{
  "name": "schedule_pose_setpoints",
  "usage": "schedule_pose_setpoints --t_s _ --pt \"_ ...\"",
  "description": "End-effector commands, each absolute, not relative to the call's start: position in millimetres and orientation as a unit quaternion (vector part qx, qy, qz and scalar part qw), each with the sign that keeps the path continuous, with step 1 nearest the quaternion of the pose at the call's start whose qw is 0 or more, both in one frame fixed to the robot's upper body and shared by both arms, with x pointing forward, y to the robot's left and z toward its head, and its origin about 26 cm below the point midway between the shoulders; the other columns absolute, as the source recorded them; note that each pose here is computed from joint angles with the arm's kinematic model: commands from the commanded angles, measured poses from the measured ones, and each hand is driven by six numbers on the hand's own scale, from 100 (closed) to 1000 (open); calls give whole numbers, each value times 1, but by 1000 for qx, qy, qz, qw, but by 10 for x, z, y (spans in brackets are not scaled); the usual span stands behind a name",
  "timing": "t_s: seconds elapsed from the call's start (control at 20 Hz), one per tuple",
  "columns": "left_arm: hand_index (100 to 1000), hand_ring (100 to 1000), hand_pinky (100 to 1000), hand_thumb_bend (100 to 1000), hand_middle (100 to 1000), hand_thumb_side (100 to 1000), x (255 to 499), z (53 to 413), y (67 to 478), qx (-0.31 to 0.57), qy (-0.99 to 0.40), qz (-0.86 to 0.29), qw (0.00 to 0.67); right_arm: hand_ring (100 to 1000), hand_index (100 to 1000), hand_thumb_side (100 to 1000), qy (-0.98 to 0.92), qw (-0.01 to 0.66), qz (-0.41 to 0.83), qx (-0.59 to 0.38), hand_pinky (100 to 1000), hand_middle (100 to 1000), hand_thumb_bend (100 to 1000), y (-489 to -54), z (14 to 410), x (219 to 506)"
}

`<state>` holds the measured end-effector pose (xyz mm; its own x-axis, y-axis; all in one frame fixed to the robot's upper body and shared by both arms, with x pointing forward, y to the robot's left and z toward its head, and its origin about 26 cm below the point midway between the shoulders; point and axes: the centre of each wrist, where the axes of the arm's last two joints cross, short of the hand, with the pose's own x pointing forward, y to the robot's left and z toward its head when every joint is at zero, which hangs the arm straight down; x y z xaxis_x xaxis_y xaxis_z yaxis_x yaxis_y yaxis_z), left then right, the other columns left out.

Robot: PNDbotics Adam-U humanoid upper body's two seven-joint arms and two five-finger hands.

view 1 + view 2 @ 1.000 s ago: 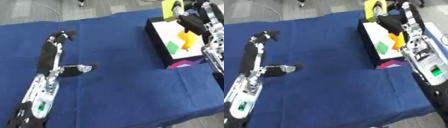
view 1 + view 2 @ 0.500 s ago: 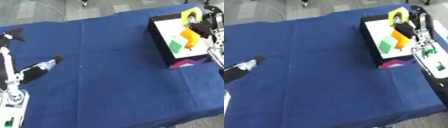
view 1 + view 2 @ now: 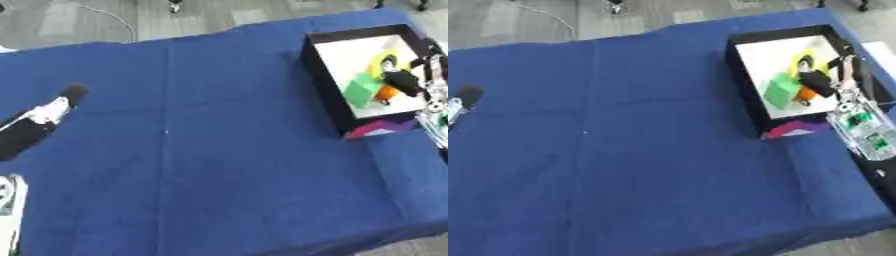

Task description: Pick up the objects with one hand, pass them to the other hand, and then place them into the box on the other side of the table.

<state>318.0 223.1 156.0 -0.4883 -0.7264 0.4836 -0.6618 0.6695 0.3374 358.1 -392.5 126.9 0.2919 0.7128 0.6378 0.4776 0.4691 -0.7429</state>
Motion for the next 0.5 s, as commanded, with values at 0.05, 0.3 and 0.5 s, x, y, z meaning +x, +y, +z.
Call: schedule_pose_setpoints --t_s 0.05,0.3,0.5 --pt "752 622 774 941 496 468 3155 1654 2280 412 -862 -48 290 1000 1000 720 -556 588 136 -571 608 889 100 -4038 1454 3581" --pt "753 622 774 941 496 470 3153 1646 2293 419 -859 -50 291 1000 1000 579 -539 534 169 -629 663 923 100 -3956 1688 3547" --pt "754 622 775 938 496 473 3151 1643 2303 425 -856 -52 290 1000 1000 361 -530 490 196 -664 696 959 100 -3847 1887 3492"
